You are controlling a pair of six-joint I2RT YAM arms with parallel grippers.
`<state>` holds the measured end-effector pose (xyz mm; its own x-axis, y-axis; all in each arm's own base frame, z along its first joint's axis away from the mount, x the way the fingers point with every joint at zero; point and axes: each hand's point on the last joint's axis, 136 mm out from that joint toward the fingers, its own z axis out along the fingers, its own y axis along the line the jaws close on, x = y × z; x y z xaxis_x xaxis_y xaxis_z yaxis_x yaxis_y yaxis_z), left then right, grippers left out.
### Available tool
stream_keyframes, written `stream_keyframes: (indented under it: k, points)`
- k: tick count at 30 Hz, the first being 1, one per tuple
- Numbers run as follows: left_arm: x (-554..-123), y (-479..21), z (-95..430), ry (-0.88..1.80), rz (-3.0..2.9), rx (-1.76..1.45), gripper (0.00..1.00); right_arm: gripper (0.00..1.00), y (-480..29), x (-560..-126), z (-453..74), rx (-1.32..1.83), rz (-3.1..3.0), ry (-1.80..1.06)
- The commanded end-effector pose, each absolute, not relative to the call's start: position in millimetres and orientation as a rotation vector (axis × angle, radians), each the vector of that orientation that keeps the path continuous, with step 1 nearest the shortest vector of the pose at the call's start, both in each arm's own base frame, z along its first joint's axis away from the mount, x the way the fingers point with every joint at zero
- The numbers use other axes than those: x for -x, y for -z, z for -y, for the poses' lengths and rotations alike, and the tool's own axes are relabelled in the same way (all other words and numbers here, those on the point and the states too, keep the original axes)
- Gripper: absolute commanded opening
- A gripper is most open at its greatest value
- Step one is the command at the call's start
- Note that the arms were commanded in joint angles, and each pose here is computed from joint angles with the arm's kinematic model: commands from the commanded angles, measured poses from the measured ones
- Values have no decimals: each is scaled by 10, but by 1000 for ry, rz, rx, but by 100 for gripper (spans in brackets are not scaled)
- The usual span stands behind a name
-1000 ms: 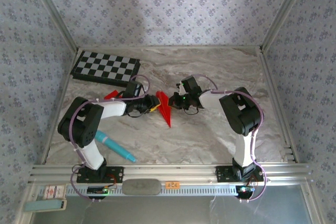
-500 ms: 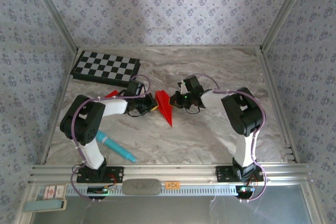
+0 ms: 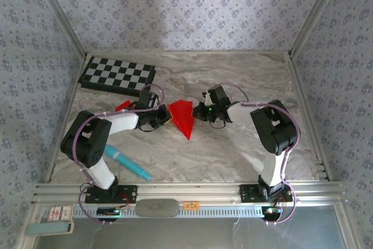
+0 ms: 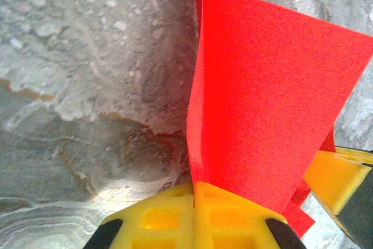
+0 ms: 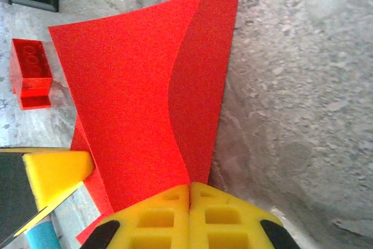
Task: Fold a paper plane with a square sheet of paper (pick it up from the middle)
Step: Move a paper plane to the center of the table.
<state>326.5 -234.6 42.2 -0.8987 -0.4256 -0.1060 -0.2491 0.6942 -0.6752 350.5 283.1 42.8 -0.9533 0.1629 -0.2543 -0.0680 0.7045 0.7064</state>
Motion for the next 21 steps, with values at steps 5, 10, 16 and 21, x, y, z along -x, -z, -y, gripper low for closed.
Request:
stream_keyframes:
  k: [5, 10, 16, 21]
  points:
    - [-3247, -282, 2224, 914, -2681, 608, 0, 2, -334, -3515, -2728, -149, -2619, -1060]
    - [-3246, -270, 2197, 897, -2683, 622, 0, 3, -298, -3500, -2728, -160, -2629, -1065]
    - [-3270, -430, 2279, 962, -2660, 588, 12, 3, -308, -3482, -2799, -150, -2629, -1113]
    - [-3245, -696, 2343, 1005, -2620, 529, 28, 3, -368, -3489, -2877, -127, -2619, -1146]
